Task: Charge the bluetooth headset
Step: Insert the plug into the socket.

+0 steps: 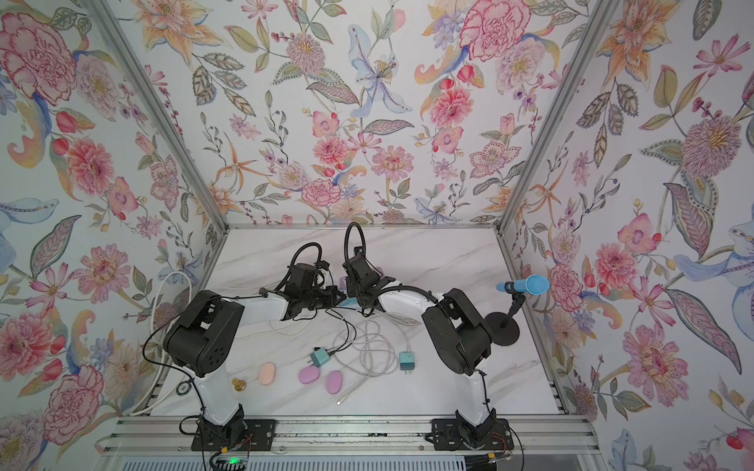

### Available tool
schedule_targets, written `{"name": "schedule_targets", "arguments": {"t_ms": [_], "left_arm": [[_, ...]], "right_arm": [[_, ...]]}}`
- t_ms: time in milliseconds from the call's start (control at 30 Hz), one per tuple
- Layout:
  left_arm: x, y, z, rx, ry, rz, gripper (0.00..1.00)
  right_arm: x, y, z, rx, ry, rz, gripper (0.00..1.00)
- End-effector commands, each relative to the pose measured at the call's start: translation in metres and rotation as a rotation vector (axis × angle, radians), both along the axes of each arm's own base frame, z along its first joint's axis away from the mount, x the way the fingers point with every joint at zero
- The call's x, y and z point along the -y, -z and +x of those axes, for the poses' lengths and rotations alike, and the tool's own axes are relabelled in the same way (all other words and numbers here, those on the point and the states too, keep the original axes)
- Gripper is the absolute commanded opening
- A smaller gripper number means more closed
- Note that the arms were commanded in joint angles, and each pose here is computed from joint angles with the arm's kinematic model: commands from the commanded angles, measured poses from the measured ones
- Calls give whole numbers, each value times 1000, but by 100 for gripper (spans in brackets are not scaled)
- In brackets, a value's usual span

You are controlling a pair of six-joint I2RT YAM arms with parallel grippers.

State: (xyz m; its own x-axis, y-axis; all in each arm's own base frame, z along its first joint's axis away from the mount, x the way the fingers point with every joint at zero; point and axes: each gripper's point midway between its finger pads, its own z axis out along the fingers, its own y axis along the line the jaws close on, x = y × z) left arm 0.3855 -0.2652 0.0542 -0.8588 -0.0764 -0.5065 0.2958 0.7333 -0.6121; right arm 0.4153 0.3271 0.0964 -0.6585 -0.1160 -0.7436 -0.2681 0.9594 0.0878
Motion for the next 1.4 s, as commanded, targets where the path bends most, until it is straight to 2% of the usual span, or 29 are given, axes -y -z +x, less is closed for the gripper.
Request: {"name": "schedule_targets", "arguments": {"t_ms": [0, 333, 467, 733, 800, 900, 1133, 1367], "left_arm": [[-6, 22, -5, -57, -2, 33, 0], [-7, 27, -8, -70, 3, 33, 0], [-7, 27, -7, -69, 1, 36, 0], [3, 28, -1, -66, 11, 0, 0], [11, 24, 3, -53, 20, -10, 0], [20, 19, 6, -44, 32, -25, 0], [19, 19, 6, -49, 36, -28, 0], [11, 4, 9, -25, 17, -39, 0]], "right_arm": [[-7, 61, -40, -169, -42, -46, 0], [17, 104, -72, -209, -58, -194, 0], [22, 116, -82, -242, -50, -197, 0], [49, 113, -59, -271, 16, -154, 0], [52, 108, -53, -262, 7, -154, 8], [48, 95, -48, -246, -13, -141, 30], [21, 75, -51, -198, -62, -180, 37], [0, 77, -66, -227, -87, -152, 56]]}}
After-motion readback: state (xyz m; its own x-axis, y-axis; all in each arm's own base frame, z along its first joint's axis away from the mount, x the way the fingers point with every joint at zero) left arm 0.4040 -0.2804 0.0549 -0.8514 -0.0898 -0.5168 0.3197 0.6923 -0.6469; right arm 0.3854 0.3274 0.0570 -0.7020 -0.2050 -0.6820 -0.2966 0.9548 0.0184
